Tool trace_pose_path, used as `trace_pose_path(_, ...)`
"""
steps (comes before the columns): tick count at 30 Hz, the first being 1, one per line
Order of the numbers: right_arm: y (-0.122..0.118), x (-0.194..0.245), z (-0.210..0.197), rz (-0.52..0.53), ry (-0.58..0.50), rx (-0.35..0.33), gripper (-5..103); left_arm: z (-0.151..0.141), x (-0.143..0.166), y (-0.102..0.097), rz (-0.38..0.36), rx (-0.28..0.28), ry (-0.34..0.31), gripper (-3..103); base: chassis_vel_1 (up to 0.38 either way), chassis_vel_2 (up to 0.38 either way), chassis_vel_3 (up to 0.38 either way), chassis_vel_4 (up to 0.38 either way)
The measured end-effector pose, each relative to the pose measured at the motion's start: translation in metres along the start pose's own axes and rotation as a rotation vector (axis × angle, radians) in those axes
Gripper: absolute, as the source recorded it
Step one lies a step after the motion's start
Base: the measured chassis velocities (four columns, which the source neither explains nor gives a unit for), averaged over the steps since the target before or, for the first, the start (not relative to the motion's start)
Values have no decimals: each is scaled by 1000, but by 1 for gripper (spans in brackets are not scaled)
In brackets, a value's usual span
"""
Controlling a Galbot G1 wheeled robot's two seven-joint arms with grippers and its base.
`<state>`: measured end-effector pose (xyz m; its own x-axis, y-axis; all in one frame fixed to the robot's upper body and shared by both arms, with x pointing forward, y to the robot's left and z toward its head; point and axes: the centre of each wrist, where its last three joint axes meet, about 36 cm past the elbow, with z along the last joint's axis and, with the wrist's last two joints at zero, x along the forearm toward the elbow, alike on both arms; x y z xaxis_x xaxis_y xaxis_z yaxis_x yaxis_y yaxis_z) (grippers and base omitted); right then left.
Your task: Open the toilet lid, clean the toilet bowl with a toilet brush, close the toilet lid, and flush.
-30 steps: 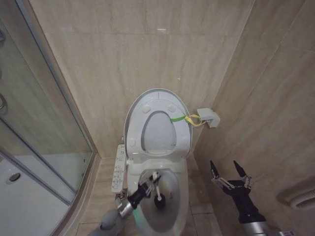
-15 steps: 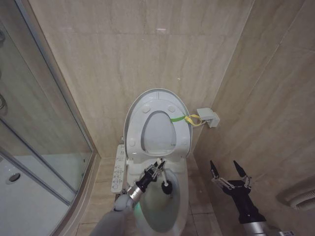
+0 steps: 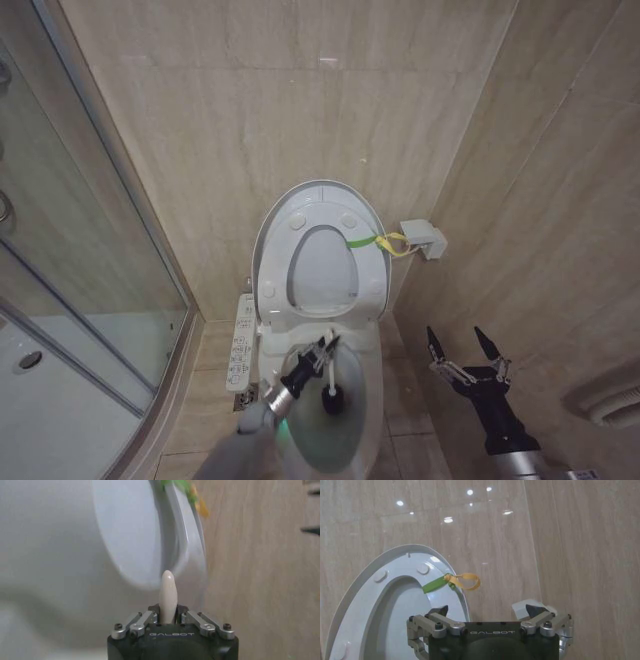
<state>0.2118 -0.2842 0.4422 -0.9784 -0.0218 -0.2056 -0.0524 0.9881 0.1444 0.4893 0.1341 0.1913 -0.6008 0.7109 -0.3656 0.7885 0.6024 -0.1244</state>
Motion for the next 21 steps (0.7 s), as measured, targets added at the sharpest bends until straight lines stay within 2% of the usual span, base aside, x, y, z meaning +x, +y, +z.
trace_pose_path(4, 0, 0, 0, 0, 0, 0, 100, -7, -18, 6, -9, -9, -32, 21, 0, 0, 0, 0)
trace_pose_path(8, 0, 0, 0, 0, 0, 0, 100, 0, -19, -2, -30, 20, -38, 21, 0, 0, 0, 0)
trace_pose_path(10, 0, 0, 0, 0, 0, 0, 100, 10, -11, -13, -44, 44, -27, 21, 0, 0, 0, 0)
trace_pose_path(15, 0, 0, 0, 0, 0, 0, 100, 21, 8, -33, -33, 62, 6, 21, 0, 0, 0, 0)
trace_pose_path(21, 0, 0, 0, 0, 0, 0, 100, 36, 26, -38, -15, 45, 38, 21, 0, 0, 0, 0)
